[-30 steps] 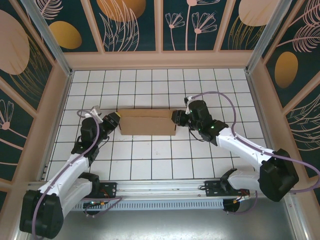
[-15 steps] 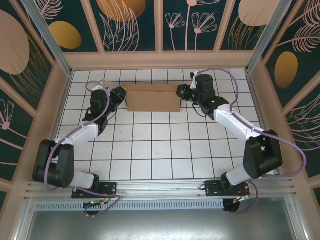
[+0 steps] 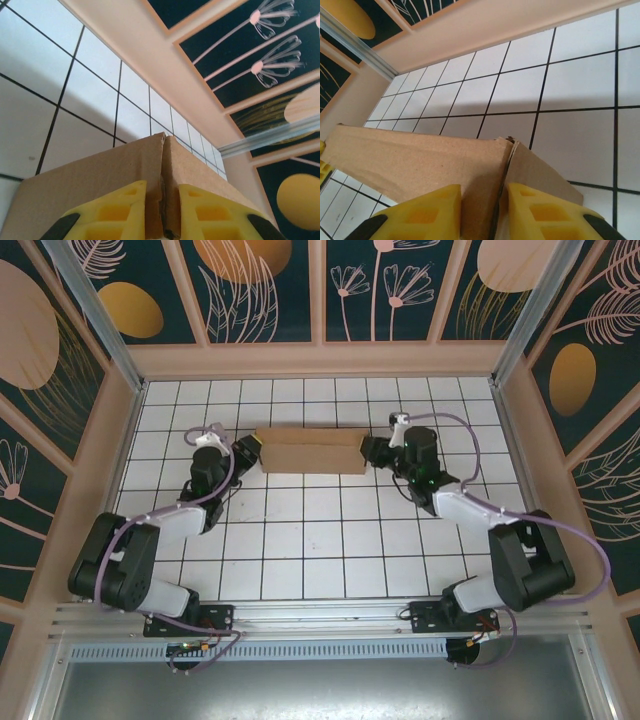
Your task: Fold the paper box
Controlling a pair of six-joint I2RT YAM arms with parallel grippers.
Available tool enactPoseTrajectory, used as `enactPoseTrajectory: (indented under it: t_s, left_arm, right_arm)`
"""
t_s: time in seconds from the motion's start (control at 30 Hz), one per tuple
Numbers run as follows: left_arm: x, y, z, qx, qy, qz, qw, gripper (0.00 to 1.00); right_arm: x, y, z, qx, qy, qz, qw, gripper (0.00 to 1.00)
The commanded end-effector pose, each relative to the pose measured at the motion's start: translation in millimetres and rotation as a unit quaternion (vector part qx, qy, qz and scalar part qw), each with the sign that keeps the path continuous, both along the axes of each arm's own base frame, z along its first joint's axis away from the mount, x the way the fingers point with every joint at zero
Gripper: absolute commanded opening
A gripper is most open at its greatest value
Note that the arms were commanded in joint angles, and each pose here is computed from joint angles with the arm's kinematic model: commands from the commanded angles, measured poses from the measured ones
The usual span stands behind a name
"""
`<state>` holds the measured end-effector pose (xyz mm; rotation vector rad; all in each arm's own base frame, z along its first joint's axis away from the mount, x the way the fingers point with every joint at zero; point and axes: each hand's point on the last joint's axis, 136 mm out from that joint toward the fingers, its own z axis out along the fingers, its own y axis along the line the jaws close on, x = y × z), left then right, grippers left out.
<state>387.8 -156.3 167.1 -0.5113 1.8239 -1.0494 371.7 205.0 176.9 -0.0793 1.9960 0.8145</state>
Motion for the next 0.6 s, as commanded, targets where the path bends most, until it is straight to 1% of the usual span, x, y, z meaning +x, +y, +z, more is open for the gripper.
enactPoseTrajectory:
  t_s: [0.0,0.07,0.17,0.2,0.33,0.4,0.47,0.57]
  left_arm:
    - [-41,-34,-21,0.024,0.025,-0.077,0.996,0.22]
    - [-54,-29,-32,0.028,0.036,-0.066,0.997,0.22]
    - [-70,-28,-47,0.035,0.048,-0.063,0.996,0.22]
    - [-73,-28,-51,0.038,0.052,-0.063,0.996,0.23]
    - [-82,-34,-69,0.044,0.07,-0.07,0.994,0.29]
    - [-84,-37,-80,0.046,0.08,-0.073,0.993,0.35]
    - [-82,-38,-93,0.049,0.095,-0.071,0.992,0.39]
    - [-75,-41,-101,0.059,0.101,-0.072,0.991,0.4]
  right_arm:
    - [-45,23,-18,-0.003,0.012,0.057,0.998,0.31]
    - [-59,17,-28,-0.006,0.017,0.044,0.999,0.32]
    - [-75,2,-45,-0.004,0.027,0.017,0.999,0.38]
    - [-79,-2,-50,-0.002,0.032,0.009,0.999,0.39]
    - [-90,-13,-71,0.0,0.052,-0.006,0.999,0.46]
    - [-90,-15,-81,-0.007,0.066,-0.012,0.998,0.51]
    - [-82,-20,-94,-0.013,0.097,-0.023,0.995,0.55]
    - [-70,-25,-110,-0.022,0.139,-0.033,0.989,0.56]
